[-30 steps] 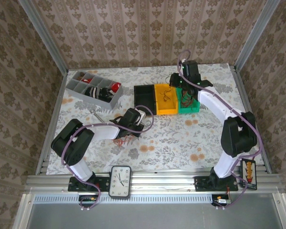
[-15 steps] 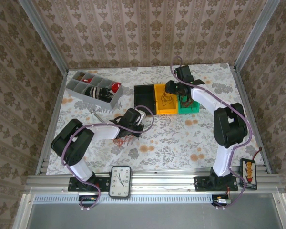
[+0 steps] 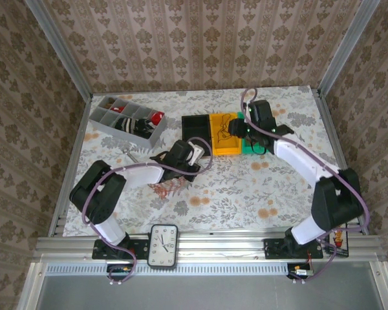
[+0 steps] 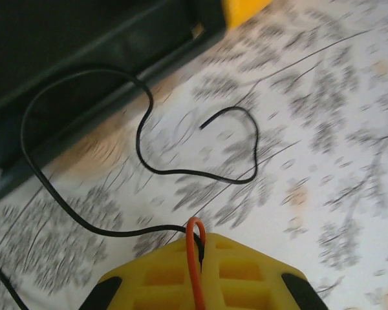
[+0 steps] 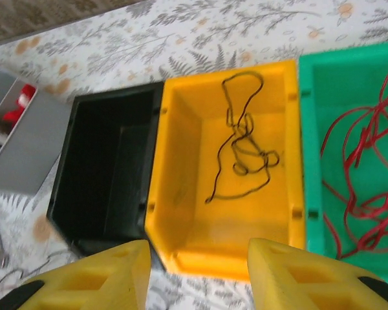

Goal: Untangle the cables

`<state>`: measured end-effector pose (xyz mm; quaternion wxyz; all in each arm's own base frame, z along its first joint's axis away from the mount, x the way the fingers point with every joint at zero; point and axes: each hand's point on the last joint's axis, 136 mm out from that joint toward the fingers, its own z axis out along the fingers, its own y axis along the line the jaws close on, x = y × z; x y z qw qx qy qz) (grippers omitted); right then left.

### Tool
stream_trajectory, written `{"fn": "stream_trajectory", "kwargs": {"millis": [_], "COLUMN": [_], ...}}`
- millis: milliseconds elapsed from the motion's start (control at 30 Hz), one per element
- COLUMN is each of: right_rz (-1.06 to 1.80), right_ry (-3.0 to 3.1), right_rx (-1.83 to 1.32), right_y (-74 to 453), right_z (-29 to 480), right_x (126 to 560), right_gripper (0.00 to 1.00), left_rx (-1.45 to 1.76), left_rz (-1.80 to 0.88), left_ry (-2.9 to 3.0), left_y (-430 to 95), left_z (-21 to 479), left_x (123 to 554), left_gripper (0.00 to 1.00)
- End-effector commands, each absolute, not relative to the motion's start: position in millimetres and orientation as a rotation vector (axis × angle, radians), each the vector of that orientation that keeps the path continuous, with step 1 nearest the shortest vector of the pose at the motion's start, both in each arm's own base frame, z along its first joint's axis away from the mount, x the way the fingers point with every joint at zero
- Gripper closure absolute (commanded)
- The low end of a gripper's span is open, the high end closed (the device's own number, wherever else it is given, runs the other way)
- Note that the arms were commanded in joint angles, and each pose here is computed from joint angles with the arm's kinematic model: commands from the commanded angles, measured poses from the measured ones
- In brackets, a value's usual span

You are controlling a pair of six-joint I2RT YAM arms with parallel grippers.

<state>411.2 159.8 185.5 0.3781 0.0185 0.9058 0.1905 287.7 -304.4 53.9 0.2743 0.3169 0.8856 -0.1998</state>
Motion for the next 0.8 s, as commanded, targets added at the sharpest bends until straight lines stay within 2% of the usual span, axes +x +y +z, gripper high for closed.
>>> {"fn": "stream_trajectory", "kwargs": {"millis": [0, 67, 100, 133, 167, 233, 367, 533, 767], "right_rz": [0.455, 0.447, 0.442, 0.449, 0.457, 0.493, 0.568, 0.635, 0.622], "right_ry": [2.338, 2.321, 2.324, 2.319, 2.326, 2.34, 2.358, 2.39, 2.45], "right_rx": [0.061, 0.074, 0.075, 0.065, 0.052, 0.006, -0.094, -0.261, -0.359], "right_y": [152, 143, 140, 139, 139, 144, 160, 193, 229], "right_z": [165, 162, 158, 157, 153, 147, 139, 132, 109], "right_x": [381, 365, 359, 353, 347, 337, 323, 315, 329], "right_gripper": [0.56, 0.56, 0.56, 0.56, 0.56, 0.56, 0.55, 0.55, 0.55], "left_rx": [1.032, 1.131, 1.164, 1.192, 1.195, 1.134, 0.895, 0.786, 0.741], "left_rz": [-0.706, -0.739, -0.756, -0.789, -0.802, -0.791, -0.819, -0.718, -0.599], "left_ry": [2.296, 2.248, 2.23, 2.221, 2.221, 2.245, 2.307, 2.395, 2.467], "left_y": [-345, -362, -368, -372, -372, -361, -317, -270, -244], "left_z": [75, 85, 91, 95, 98, 101, 103, 90, 71], "left_x": [280, 275, 273, 269, 268, 273, 286, 280, 272], "left_gripper": [1.0, 0.99, 0.87, 0.63, 0.45, 0.32, 0.25, 0.26, 0.28]}}
